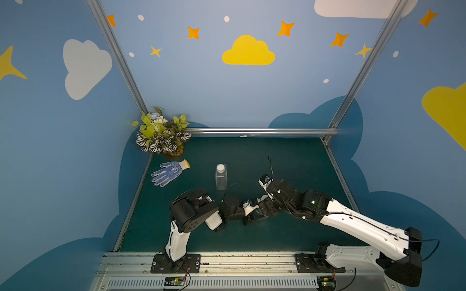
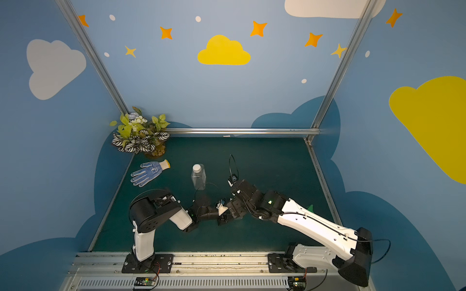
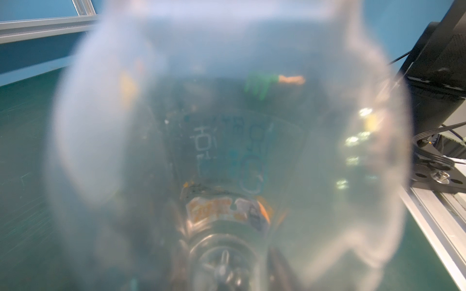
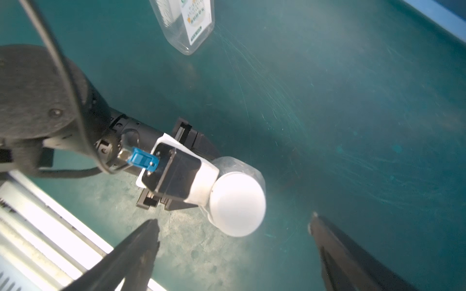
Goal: Screw on the bottle caps
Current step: Screw the bottle cap onto the plastic bottle.
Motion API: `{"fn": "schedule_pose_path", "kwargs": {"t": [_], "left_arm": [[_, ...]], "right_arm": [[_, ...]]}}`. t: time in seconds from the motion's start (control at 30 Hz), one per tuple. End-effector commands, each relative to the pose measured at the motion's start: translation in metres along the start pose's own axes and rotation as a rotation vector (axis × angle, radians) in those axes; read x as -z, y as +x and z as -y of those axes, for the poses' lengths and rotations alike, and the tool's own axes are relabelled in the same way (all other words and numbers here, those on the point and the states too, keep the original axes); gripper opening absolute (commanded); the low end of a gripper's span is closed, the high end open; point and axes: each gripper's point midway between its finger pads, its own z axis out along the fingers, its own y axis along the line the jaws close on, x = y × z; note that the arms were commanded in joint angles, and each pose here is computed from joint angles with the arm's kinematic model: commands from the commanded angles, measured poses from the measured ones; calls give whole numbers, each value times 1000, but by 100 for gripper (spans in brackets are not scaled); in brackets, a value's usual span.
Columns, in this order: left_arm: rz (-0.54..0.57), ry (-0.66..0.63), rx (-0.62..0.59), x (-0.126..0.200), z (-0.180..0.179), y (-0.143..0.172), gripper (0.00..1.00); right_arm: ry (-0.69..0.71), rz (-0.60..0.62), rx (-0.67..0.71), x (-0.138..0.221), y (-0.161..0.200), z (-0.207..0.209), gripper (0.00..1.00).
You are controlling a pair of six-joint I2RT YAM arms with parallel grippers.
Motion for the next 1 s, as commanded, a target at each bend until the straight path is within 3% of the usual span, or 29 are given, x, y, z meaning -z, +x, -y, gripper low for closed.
{"fn": "schedule_pose_path", "kwargs": {"t": [0.0,0.2,0.47,0.97], "left_arm": [[40,27,-24,0,5,-14,44],[39,37,-19,-1,6,-15,44],[28,46,-12,-3,6,-13,44],[23,56,-5,-6,7,-11,44]], "right_arm": [[-117,67,105,17,-8,-9,98],[-153,55,138,29,-3,-2,98],[-173,-10,144,18,5,3,97],[-165,-105,157,-7,15,1,80]]}}
